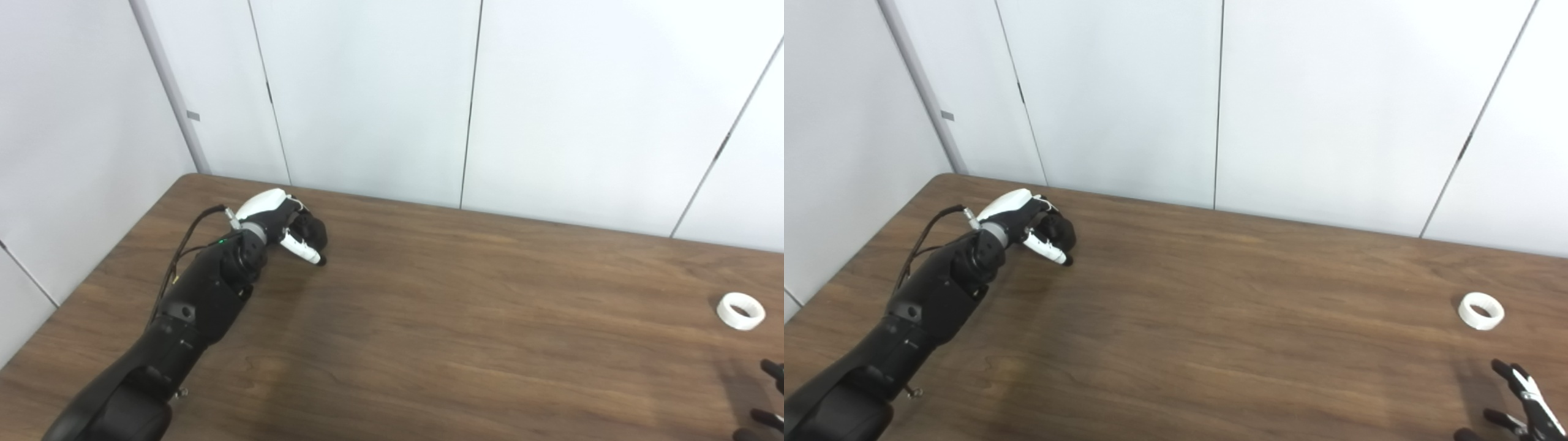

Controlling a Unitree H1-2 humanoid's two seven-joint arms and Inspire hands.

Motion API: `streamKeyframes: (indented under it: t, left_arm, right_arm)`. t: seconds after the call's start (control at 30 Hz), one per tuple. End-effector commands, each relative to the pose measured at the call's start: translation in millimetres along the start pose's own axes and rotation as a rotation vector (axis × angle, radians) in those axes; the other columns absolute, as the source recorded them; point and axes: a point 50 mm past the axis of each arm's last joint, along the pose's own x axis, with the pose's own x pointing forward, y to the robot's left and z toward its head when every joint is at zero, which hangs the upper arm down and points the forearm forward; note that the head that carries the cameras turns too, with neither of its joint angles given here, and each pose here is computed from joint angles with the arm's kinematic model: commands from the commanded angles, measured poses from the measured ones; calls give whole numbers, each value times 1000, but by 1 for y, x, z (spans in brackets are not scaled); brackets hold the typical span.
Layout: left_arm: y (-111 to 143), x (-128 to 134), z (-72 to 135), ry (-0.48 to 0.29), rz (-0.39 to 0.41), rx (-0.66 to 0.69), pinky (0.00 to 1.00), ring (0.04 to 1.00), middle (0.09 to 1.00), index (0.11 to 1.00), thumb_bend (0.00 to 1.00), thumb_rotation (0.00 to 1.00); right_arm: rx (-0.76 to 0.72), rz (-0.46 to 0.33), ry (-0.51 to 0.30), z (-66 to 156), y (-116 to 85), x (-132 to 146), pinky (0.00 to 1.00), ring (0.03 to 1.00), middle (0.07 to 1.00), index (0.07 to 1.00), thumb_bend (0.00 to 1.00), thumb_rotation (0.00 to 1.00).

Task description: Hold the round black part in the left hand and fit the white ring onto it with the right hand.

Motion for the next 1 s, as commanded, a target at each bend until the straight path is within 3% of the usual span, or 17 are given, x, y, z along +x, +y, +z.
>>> streamKeyframes:
  t: [0.0, 0.43, 0.97]
  left_arm:
    - [19, 2, 6, -1, 41, 37, 1000, 1000, 1000, 747, 981, 133]
    - [33, -5, -14, 45, 54, 107, 1000, 1000, 1000, 744, 949, 115]
    - [39, -11, -33, 96, 47, 128, 1000, 1000, 1000, 813, 1000, 164]
  right_arm:
    - [-31, -1, -6, 2, -6, -1, 861, 983, 1000, 920, 671, 609]
    - [-26, 1, 3, 2, -7, -1, 841, 978, 1000, 919, 708, 628]
    - [-15, 6, 8, 1, -7, -1, 846, 980, 1000, 928, 725, 635]
